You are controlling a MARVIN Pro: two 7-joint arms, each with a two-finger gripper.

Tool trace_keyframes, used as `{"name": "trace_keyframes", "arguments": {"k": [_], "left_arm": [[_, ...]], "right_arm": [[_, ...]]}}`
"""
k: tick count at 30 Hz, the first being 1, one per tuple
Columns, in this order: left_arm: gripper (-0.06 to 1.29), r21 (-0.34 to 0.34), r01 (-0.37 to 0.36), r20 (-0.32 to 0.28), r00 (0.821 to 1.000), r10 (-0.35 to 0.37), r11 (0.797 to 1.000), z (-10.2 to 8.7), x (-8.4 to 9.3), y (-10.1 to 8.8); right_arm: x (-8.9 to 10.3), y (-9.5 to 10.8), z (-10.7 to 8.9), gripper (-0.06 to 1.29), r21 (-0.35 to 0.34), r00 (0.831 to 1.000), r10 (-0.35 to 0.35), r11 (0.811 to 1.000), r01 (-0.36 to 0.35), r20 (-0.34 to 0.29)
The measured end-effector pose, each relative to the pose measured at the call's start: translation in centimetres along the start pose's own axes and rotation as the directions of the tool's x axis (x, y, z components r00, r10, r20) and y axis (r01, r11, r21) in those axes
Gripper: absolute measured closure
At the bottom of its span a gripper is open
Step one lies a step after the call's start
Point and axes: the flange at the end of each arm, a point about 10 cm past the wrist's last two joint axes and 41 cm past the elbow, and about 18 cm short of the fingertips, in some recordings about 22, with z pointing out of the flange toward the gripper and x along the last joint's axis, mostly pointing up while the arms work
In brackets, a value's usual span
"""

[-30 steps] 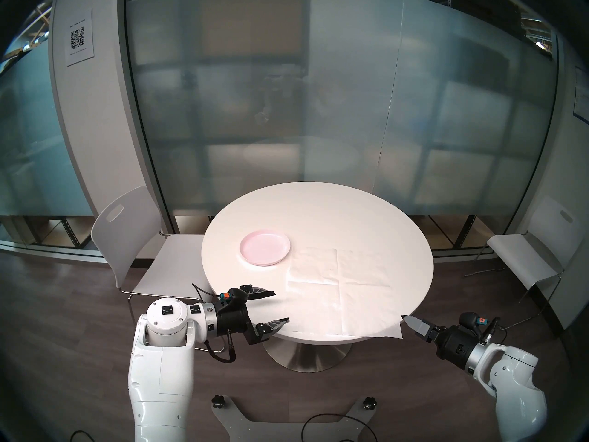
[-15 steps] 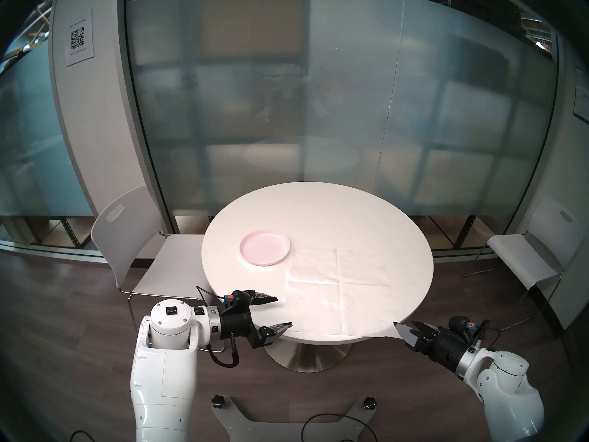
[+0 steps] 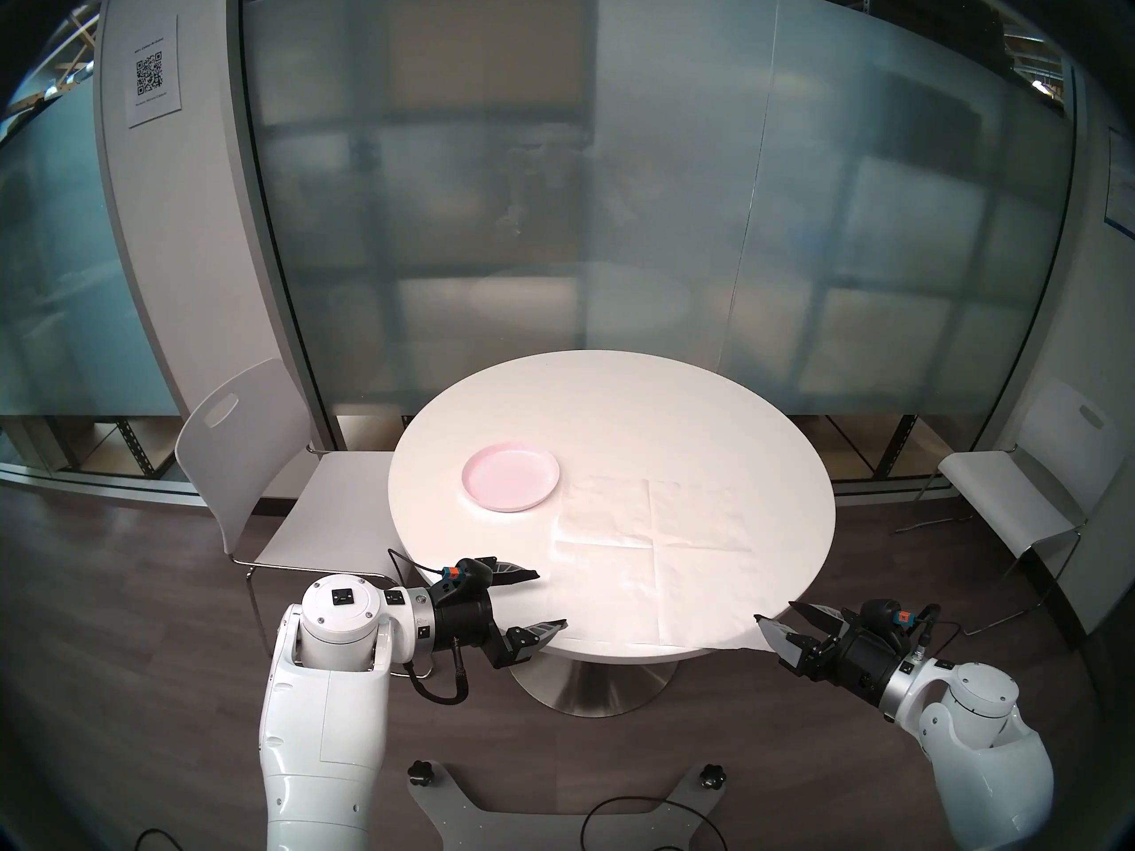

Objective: Fold the napkin in half twice and place it beside the plate

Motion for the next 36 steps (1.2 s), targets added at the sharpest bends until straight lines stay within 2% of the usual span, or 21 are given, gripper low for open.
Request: {"name": "trace_keyframes", "arguments": {"k": [9,18,27,36], "left_arm": [[0.00,-0.037,0.026,0.027,0.999,-0.025,0.999,-0.2,0.3,-0.3],[0.00,-0.077,0.059,0.033,0.998,-0.056,0.995,0.1,1.0,-0.2],[0.00,-0.103,0.076,0.049,0.996,-0.071,0.992,0.8,1.4,0.0],[0.00,-0.112,0.091,0.086,0.993,-0.082,0.990,2.1,0.7,0.1]], "right_arm": [[0.7,0.2,0.8,0.01,0.016,0.998,0.021,1.000,-0.022,0.064],[-0.1,0.6,1.8,0.01,0.013,0.994,0.020,1.000,-0.022,0.106],[-0.4,1.0,2.8,0.01,0.009,0.994,-0.003,1.000,0.002,0.109],[0.0,0.9,4.0,0.01,0.030,0.994,-0.039,0.999,0.037,0.100]]}}
